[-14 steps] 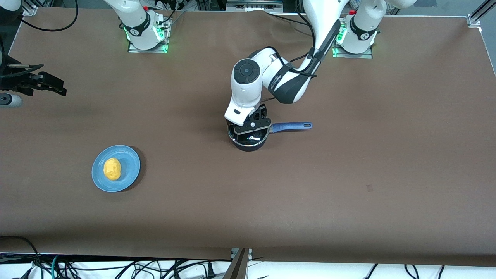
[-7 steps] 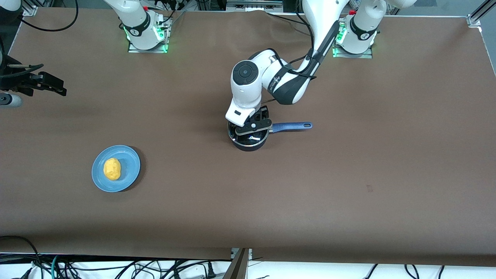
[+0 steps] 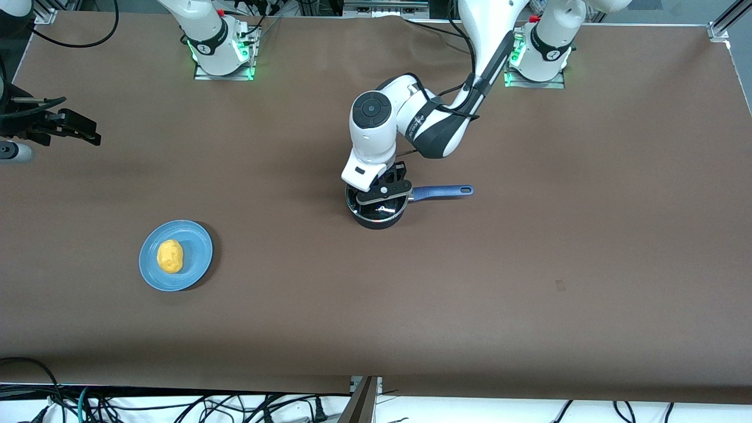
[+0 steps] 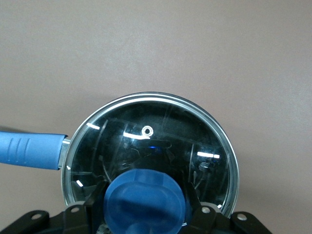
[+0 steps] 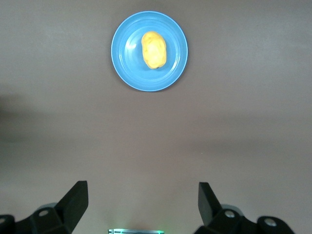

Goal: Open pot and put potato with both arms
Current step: 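Lift the glass lid off the saucepan with the left gripper, then carry the lid aside with the left gripper while the right gripper reaches the potato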

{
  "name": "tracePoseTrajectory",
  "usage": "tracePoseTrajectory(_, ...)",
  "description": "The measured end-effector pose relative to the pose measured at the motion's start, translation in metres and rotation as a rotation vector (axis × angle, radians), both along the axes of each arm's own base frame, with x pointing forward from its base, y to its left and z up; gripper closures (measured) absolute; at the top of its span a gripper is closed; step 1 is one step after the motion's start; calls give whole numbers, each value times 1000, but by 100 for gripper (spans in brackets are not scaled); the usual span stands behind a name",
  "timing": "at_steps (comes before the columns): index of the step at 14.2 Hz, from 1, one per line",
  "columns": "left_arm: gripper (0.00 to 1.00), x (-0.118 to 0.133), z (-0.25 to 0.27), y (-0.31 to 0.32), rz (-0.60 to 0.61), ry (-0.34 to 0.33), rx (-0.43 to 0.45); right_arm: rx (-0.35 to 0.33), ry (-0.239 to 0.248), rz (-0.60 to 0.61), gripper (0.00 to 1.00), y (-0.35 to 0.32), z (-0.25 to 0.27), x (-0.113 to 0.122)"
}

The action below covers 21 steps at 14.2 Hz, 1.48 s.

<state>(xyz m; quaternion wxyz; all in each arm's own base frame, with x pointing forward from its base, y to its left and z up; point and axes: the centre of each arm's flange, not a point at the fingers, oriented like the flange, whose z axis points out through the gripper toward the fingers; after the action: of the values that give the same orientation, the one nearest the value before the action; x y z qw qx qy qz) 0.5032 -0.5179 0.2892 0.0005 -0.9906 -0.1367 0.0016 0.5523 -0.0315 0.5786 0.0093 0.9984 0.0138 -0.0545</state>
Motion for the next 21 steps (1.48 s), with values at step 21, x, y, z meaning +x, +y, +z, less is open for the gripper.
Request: tracePoseTrajectory(21,33,142,21,571,-611,44,-8,-17,-96,31,0,4,-244,114)
